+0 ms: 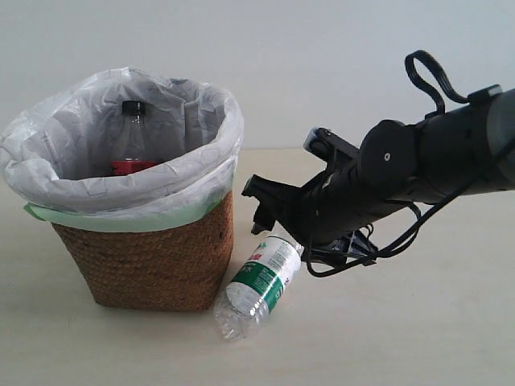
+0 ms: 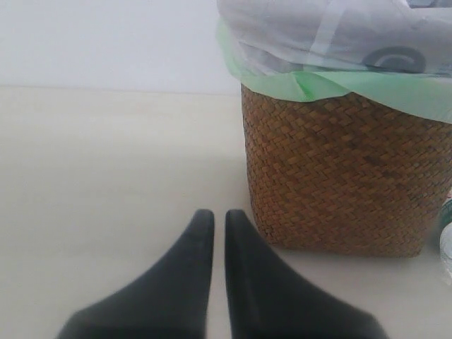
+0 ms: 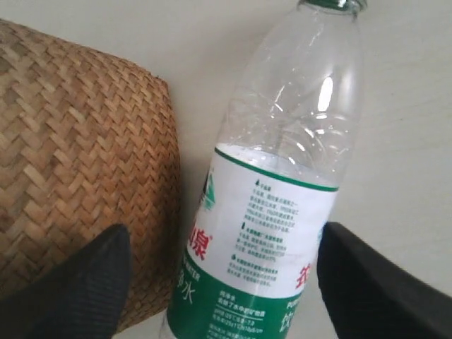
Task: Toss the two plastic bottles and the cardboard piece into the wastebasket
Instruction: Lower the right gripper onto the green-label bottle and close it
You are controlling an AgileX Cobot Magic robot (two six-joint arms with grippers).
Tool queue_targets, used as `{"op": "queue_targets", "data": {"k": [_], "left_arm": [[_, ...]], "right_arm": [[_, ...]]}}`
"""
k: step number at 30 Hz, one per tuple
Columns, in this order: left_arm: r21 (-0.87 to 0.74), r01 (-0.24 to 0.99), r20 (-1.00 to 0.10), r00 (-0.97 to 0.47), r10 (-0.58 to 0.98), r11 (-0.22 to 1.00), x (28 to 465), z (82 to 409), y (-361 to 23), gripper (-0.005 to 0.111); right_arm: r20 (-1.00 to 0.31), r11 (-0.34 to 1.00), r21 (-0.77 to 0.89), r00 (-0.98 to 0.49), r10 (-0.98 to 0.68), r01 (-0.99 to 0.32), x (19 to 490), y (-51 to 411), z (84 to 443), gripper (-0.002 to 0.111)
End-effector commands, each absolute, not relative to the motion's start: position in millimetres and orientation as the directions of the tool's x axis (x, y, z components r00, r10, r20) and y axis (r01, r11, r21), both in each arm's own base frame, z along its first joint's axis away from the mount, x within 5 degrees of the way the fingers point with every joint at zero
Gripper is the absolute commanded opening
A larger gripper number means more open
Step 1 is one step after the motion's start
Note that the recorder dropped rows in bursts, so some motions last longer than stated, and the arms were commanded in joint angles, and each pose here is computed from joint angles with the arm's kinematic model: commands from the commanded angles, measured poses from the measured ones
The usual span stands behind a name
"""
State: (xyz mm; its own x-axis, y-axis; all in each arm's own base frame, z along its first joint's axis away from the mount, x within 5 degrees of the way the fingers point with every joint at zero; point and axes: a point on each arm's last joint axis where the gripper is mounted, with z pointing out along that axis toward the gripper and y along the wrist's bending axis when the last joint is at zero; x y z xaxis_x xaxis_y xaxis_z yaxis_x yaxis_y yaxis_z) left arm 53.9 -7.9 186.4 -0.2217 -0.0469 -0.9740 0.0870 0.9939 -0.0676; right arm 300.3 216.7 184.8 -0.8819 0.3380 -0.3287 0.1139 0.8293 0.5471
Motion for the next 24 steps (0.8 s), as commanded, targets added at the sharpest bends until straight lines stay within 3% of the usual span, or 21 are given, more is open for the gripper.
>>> {"op": "queue_targets", "data": {"k": [1,17,19,22,24], "left_arm": [[-0.074,0.082,-0.974,-0.222,-0.054,0.994,54,186,-8,0.006],[-0.074,0.082,-0.974,-0.222,-0.054,0.994,54,186,-8,0.006],[-0.074,0.082,-0.974,-0.222,-0.054,0.994,54,186,-8,0.006],[-0.074,0.082,-0.974,-0.222,-0.054,0.994,54,186,-8,0.006],[-0.074,0.082,-0.974,-0.222,-0.054,0.994,54,186,-8,0.006]], "right_arm": [[-0.313,0.844,0.525,-0.898,0.310,0.108,296,222,174,0.066],[-0.302,0.877,0.467,-0.911,0.281,0.116,298,235,122,0.065],[-0.312,0.886,0.455,-0.915,0.255,0.092,298,235,122,0.054],[-0.311,0.894,0.444,-0.924,0.224,0.067,296,234,125,0.018],[-0.322,0.903,0.429,-0.929,0.182,0.028,295,232,129,0.000]]}}
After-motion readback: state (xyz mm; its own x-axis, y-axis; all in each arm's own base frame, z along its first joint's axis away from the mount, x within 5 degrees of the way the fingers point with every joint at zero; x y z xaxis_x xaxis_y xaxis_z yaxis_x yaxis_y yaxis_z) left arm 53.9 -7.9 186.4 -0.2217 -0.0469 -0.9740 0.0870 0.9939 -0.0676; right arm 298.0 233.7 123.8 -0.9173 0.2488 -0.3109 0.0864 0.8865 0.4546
